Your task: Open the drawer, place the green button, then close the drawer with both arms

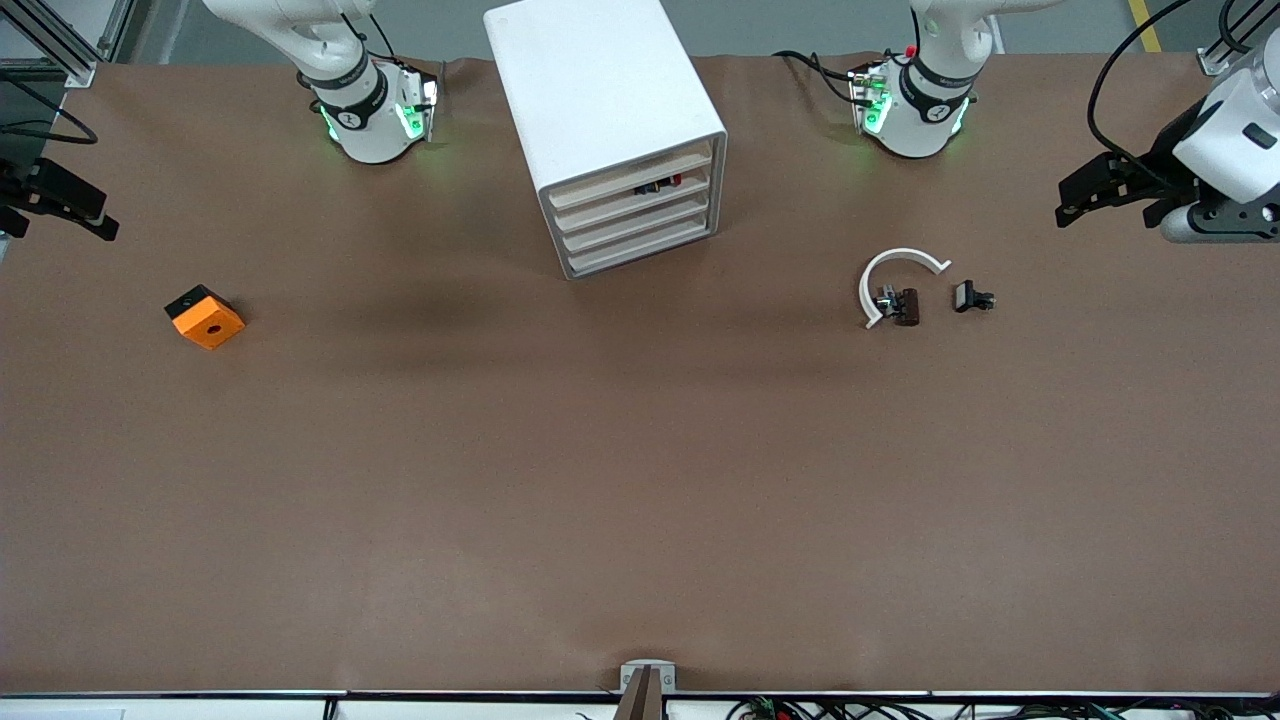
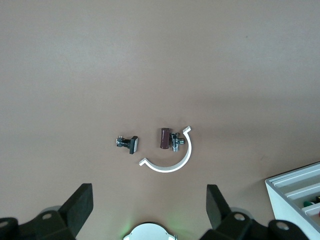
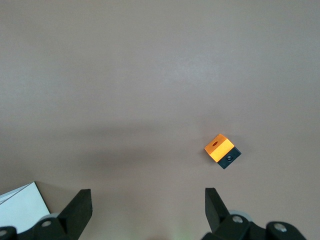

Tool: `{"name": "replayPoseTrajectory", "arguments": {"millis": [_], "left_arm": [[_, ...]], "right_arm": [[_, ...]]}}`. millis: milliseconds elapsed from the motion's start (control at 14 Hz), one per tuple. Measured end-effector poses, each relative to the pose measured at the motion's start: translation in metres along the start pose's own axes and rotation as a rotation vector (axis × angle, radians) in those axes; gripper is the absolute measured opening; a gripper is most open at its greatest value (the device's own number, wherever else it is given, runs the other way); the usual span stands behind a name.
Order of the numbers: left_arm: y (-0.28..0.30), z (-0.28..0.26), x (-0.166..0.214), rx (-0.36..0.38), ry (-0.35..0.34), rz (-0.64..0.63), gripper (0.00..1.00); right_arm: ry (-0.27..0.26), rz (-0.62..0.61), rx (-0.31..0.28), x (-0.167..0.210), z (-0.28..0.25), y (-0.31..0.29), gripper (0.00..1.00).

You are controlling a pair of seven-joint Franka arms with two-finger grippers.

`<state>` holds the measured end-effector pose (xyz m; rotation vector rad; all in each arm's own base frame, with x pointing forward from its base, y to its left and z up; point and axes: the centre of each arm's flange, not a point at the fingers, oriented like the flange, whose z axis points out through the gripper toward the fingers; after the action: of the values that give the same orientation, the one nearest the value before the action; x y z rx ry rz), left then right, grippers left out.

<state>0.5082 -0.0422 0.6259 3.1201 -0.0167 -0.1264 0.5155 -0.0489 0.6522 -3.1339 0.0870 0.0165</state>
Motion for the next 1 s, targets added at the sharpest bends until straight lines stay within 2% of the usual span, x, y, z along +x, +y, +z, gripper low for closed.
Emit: {"name": "replayPoseTrajectory", "arguments": {"millis": [1002], "left_arm": [[0.0051,-0.0009,-0.0016,0.002,-0.010,0.010,1.00]], "right_arm": [[0.000,0.002,0.000,0.0000,0.0000,0.0000,1.00]]}}
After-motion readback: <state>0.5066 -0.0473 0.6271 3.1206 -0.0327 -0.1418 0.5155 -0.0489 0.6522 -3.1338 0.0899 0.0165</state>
